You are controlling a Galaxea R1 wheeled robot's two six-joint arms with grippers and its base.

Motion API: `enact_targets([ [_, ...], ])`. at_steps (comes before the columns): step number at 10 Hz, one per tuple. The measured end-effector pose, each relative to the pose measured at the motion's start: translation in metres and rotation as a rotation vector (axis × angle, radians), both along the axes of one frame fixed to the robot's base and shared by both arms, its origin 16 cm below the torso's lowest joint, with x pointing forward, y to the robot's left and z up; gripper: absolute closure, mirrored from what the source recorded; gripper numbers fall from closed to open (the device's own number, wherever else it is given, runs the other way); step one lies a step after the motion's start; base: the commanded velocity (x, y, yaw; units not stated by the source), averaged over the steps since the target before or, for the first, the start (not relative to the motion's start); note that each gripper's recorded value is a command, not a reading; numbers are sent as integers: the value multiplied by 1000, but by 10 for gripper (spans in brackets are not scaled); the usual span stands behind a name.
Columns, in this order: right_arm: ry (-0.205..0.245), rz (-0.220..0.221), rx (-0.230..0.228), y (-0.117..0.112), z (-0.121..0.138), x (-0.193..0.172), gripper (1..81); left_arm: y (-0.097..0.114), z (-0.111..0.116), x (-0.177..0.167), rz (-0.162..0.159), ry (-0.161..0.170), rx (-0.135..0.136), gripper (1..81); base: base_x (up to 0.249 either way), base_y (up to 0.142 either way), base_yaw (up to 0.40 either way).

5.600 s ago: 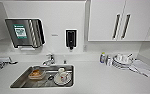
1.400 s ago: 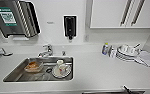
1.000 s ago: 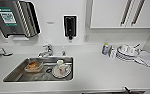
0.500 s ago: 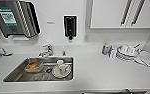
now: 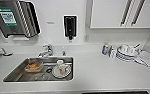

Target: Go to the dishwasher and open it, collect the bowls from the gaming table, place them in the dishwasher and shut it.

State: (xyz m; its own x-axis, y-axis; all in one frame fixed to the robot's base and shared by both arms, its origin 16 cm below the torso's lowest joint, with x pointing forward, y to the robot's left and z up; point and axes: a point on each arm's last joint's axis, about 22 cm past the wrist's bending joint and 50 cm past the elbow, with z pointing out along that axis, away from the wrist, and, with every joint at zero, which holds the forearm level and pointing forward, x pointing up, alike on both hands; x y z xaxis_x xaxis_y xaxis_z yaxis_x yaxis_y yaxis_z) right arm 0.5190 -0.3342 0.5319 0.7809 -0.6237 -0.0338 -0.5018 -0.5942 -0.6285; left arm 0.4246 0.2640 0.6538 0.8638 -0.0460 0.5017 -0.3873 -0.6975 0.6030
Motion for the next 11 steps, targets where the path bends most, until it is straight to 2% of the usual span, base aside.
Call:
enact_targets([
  [2, 6, 0, 2, -2, -9, -23, 10, 0, -2, -1, 0, 3, 1, 10, 0, 0, 0],
  [5, -23, -2, 2, -3, -21, -47, 10, 1, -11, -5, 3, 17, 7, 10, 0, 0, 0],
  [7, -13, -3, 10, 2, -27, -60, 10, -2, -12, -6, 1, 17, 2, 10, 0, 0, 0],
  [9, -24, -5, 8, 3, -31, -64, 10, -9, -12, -6, -6, 16, -8, 10, 0, 0, 0],
  [11, -62, -6, 6, 6, -31, -56, 10, -10, -11, -2, -1, 6, -12, 10, -68, 0, 0],
])
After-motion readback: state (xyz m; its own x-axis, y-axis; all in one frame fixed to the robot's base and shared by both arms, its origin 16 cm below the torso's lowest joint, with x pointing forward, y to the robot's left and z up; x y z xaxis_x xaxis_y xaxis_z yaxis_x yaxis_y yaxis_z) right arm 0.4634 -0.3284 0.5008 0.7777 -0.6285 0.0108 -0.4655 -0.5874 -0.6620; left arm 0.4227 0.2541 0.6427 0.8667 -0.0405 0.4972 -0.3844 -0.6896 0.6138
